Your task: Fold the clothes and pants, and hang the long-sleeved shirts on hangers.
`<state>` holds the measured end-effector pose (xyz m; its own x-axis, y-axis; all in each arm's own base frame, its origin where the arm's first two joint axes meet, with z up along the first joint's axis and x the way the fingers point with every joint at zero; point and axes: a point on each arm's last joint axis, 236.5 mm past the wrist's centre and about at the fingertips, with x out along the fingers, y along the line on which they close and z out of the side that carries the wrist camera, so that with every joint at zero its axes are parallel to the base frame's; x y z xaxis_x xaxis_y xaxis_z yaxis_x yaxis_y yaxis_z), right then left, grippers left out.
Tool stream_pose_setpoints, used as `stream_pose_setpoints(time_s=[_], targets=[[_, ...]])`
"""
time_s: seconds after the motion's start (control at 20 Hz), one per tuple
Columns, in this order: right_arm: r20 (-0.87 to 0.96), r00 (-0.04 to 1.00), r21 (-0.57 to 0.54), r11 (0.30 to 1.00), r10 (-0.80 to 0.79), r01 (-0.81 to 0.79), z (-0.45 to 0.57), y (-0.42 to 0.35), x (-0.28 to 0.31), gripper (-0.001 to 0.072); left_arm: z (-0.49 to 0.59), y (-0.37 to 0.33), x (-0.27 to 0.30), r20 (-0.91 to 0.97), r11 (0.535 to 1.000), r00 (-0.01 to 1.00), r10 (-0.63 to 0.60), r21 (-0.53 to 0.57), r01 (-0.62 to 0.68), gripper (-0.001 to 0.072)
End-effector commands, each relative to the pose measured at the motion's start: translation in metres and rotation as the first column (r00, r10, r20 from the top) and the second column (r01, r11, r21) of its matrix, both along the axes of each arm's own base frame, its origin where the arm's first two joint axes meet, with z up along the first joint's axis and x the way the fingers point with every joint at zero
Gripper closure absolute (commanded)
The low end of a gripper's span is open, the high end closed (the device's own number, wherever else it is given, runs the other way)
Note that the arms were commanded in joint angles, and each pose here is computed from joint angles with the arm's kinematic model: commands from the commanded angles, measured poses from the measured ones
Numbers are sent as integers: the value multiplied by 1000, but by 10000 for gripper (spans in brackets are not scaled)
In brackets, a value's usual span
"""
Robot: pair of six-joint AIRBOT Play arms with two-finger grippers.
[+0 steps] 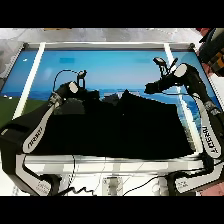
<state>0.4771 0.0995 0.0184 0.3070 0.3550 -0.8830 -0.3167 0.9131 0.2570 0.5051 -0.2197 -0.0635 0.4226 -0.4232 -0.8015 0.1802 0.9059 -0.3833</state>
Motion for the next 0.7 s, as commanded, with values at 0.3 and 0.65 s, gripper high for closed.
stream_pose_setpoints(time_s=[0.3, 0.65], targets=[[157, 980, -66, 989, -122, 134, 75, -66, -5, 406, -20, 4, -2, -25, 999, 1000, 1, 42, 0, 695], [124, 931, -178, 915, -343, 361, 84, -211, -48, 629, 129, 7, 60, 370, 1000, 929, -24, 20, 18, 695]])
